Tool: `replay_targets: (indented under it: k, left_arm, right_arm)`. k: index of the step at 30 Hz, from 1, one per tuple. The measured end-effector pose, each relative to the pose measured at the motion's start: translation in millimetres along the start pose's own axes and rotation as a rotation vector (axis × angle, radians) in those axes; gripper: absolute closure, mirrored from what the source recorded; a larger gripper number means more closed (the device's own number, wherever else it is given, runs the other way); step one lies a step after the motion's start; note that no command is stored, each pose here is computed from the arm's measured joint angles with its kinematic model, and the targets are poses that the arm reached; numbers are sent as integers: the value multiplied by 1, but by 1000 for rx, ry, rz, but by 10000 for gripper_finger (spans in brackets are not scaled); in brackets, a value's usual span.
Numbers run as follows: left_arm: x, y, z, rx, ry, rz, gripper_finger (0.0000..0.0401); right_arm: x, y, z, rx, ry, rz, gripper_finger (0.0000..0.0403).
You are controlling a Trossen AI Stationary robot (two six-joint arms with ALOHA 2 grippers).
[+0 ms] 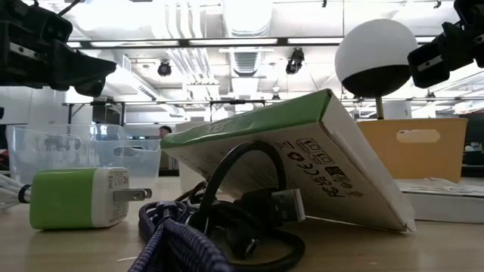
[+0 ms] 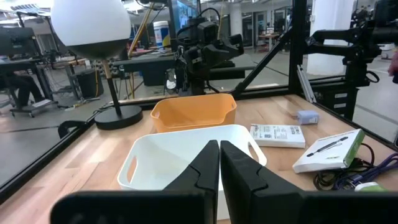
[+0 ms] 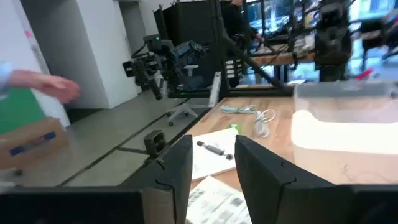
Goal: Pick and place items into bin
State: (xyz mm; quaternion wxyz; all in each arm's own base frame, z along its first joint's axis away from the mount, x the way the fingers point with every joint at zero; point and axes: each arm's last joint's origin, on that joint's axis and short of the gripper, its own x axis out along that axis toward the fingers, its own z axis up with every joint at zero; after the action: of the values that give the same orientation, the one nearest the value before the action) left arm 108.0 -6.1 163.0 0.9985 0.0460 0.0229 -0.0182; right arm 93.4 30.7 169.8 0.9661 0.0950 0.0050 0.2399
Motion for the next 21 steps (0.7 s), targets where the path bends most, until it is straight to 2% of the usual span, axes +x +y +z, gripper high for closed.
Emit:
replay_targets:
  k: [2, 4, 6, 9, 10, 12, 15, 17, 21]
  left_arm:
    - [0, 0, 0, 0, 0, 0, 401]
    - [0, 0, 0, 0, 0, 0, 401]
    - [0, 0, 0, 0, 0, 0, 401]
    - [0, 0, 0, 0, -1, 1, 401]
    - [0, 0, 0, 0, 0, 0, 401]
    - [0, 0, 0, 1, -1, 1, 401]
    - [0, 2, 5, 41, -44, 60, 401]
    - [-1, 3, 12, 16, -121, 70, 401]
    - [-6, 5, 33, -99, -348, 73, 401]
  right_arm:
    - [0, -1, 7, 22, -90, -78, 294]
    - [-2, -2, 19, 154, -231, -133, 294]
    - [-4, -3, 27, 229, -349, -208, 294]
    - [-1, -9, 28, 211, -385, -374, 294]
    - [2, -11, 26, 216, -375, -419, 294]
    - [9, -14, 23, 292, -351, -433, 294]
    - [24, -14, 24, 551, -272, -361, 294]
    - [38, -12, 30, 704, -196, -292, 294]
    - [78, -6, 38, 974, 104, -196, 294]
